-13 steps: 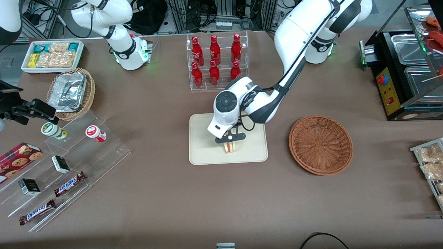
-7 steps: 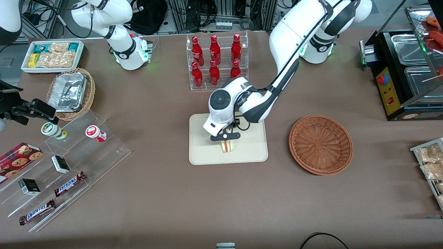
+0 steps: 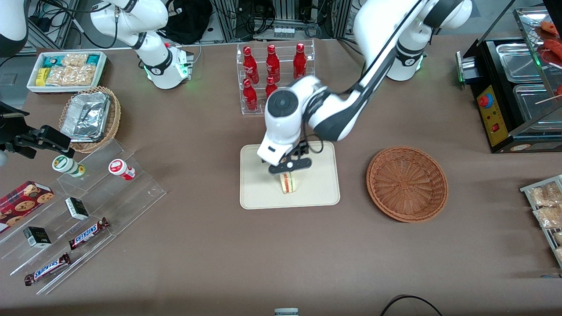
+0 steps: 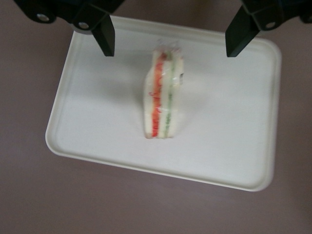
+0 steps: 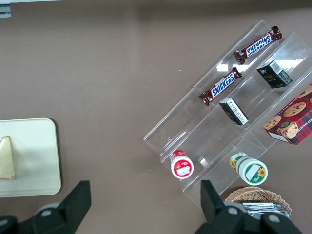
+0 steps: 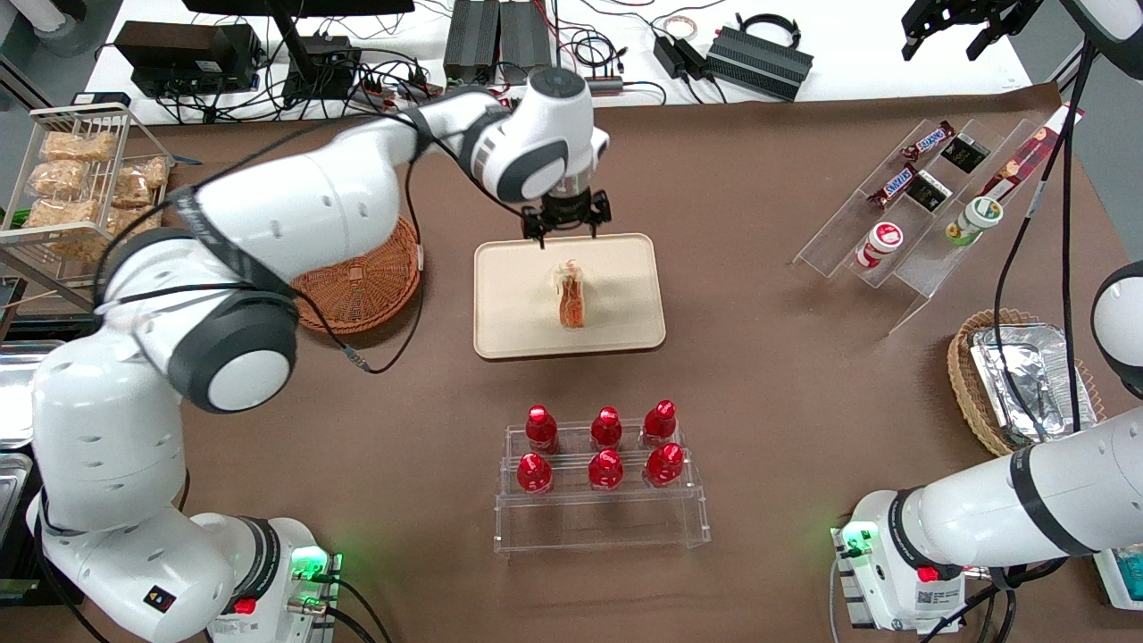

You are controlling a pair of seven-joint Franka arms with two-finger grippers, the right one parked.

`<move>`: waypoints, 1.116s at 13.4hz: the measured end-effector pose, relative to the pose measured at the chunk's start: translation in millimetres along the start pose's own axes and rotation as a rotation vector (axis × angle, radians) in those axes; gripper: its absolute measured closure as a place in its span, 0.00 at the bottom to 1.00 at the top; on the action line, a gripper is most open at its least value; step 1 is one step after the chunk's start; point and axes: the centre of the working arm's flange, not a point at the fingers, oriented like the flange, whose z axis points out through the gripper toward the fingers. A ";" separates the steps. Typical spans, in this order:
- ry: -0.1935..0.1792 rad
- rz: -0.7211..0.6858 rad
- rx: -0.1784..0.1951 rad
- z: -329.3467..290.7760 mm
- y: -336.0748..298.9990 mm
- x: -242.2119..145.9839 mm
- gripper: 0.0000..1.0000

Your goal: Place sandwich from basket to tray

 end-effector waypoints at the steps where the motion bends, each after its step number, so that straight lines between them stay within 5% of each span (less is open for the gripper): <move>1: 0.010 -0.051 0.016 -29.6 -14.7 6.5 0.00; 4: 0.026 -0.160 0.076 -112.5 -82.6 39.4 0.00; 7: 0.001 -0.172 0.159 -172.3 -161.9 64.0 0.00; 12: -0.042 -0.076 0.219 -233.3 -284.1 75.2 0.00; 15: -0.079 0.041 0.214 -256.3 -355.6 76.8 0.00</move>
